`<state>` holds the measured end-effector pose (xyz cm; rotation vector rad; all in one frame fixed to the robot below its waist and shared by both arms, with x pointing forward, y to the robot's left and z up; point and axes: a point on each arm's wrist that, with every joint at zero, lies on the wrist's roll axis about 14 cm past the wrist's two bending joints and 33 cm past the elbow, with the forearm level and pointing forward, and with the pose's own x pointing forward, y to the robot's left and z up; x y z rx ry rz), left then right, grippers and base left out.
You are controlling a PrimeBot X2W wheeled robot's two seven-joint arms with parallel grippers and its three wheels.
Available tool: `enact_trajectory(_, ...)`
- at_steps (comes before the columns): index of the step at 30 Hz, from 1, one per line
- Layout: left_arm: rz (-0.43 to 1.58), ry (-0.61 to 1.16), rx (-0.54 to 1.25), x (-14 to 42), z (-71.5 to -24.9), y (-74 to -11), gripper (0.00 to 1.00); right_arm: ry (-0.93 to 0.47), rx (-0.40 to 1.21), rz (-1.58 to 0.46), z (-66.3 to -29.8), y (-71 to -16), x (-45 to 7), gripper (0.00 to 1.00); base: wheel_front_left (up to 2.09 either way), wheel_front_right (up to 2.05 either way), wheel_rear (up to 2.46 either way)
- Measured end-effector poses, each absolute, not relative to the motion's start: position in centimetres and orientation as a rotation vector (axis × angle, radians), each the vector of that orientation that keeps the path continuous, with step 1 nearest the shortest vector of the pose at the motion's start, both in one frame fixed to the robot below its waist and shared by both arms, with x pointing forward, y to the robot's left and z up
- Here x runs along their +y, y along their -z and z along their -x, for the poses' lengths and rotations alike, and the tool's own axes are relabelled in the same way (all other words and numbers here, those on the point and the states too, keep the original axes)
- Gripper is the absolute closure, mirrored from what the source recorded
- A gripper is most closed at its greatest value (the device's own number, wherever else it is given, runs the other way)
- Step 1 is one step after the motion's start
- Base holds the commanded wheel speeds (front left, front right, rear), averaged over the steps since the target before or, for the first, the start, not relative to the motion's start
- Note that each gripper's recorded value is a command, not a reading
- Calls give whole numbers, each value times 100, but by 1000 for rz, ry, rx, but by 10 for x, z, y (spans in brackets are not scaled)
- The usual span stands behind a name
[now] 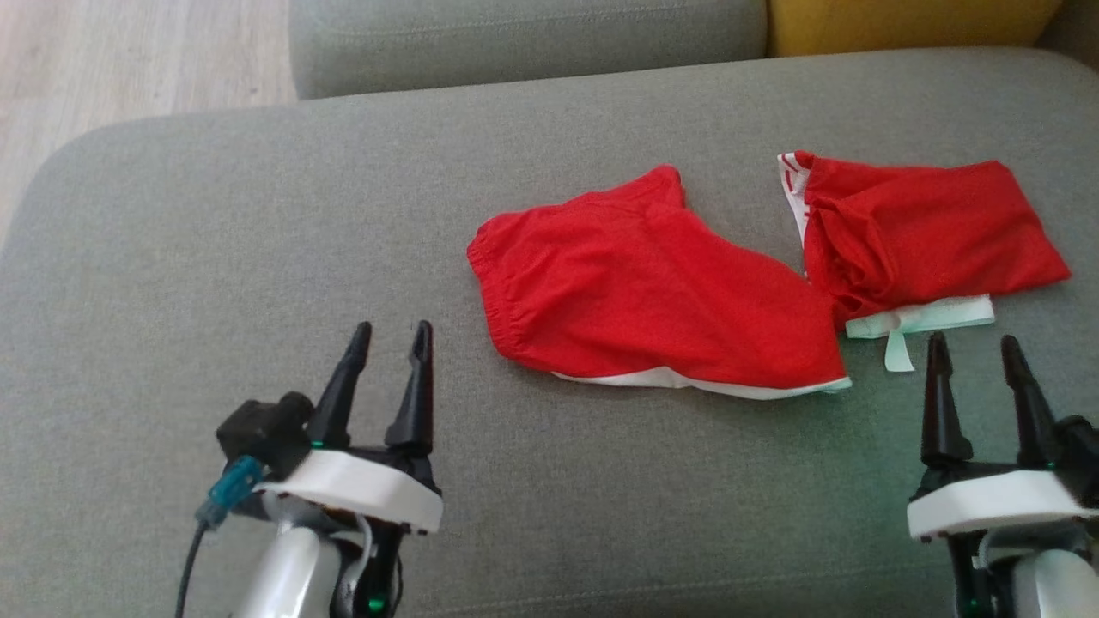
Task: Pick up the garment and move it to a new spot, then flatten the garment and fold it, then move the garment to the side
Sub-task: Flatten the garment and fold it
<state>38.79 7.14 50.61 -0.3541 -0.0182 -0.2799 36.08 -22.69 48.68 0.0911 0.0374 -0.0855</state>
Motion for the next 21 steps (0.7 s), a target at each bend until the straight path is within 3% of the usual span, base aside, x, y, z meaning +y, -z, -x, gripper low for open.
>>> enact_trajectory(21,58,635,400,-4,-404,-388,0,146,76,-129,-379,-461,-243,0,0,0,0)
